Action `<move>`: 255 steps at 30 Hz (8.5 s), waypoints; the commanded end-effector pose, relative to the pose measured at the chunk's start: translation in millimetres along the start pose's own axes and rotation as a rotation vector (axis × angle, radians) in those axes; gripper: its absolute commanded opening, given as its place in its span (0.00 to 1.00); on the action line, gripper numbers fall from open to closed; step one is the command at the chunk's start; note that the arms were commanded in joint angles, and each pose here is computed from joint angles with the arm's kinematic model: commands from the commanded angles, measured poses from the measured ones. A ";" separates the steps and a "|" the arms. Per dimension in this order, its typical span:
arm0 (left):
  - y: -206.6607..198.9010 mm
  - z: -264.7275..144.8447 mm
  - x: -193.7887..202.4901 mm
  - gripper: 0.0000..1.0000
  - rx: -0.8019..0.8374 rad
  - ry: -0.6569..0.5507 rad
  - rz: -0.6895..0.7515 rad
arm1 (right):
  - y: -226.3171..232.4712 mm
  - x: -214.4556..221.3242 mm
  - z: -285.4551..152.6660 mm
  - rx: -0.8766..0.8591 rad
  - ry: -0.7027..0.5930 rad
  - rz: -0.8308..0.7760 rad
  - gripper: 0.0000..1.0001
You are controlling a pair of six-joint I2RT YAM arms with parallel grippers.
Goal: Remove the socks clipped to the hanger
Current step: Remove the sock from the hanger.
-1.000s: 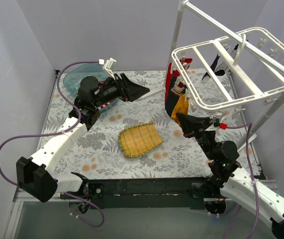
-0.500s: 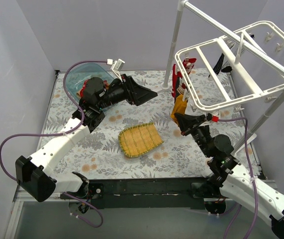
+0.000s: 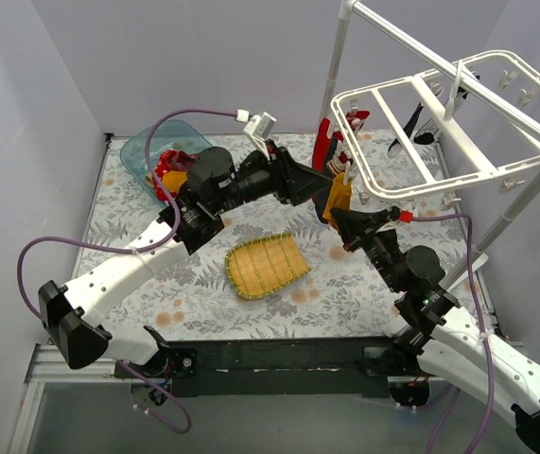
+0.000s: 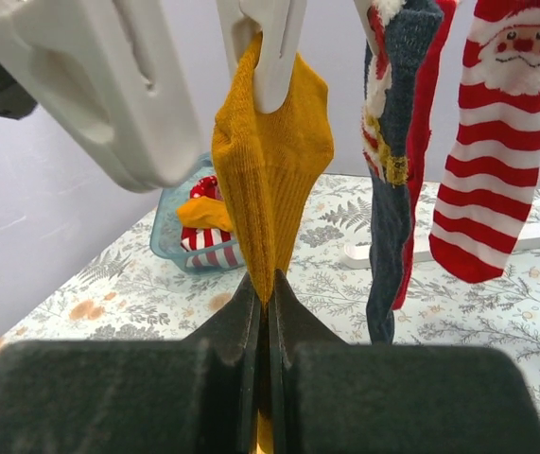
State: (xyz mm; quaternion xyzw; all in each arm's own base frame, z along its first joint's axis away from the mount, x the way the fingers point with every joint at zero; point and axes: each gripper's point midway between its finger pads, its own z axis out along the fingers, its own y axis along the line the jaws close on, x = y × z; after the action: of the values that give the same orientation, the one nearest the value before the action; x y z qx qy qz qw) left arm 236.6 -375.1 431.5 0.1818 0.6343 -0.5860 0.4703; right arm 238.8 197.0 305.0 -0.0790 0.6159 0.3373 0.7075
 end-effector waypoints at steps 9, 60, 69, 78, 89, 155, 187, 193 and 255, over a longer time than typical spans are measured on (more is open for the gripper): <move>-3.9 26.6 -5.5 0.37 -0.301 -0.123 0.185 | 36.8 -28.0 11.2 -0.156 -0.023 0.009 0.01; -5.5 15.2 -20.5 0.49 -0.663 -0.216 0.456 | 54.7 -52.6 35.4 -0.199 -0.069 0.052 0.01; 1.7 24.1 -14.0 0.50 -0.695 -0.212 0.513 | 55.3 -52.8 36.8 -0.201 -0.061 0.042 0.01; 8.2 31.8 -18.9 0.54 -0.739 -0.270 0.555 | 59.8 -53.0 37.6 -0.221 -0.052 0.043 0.01; 6.8 30.5 -40.7 0.57 -0.780 -0.390 0.622 | 62.5 -54.5 34.0 -0.234 -0.045 0.043 0.01; -6.8 22.4 -52.4 0.00 -0.639 -0.503 0.562 | 30.2 -13.2 9.5 -0.123 0.029 0.034 0.01; -31.4 9.8 -33.3 0.34 -0.449 -0.381 0.428 | 41.1 -31.0 2.4 -0.168 0.036 0.000 0.01; -41.2 4.2 -21.9 0.40 -0.347 -0.298 0.333 | 48.0 -42.5 -14.2 -0.205 0.030 0.013 0.01; -40.0 22.6 -5.7 0.64 0.587 0.036 -0.310 | 104.1 -55.2 -46.1 -0.477 0.103 0.241 0.01</move>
State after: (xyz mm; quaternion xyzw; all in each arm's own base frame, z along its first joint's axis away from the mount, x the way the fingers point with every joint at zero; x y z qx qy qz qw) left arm 227.3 -403.8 440.9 0.2036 0.4926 -0.7950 0.2895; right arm 144.5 229.8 370.8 -0.1816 0.5736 0.5397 0.5888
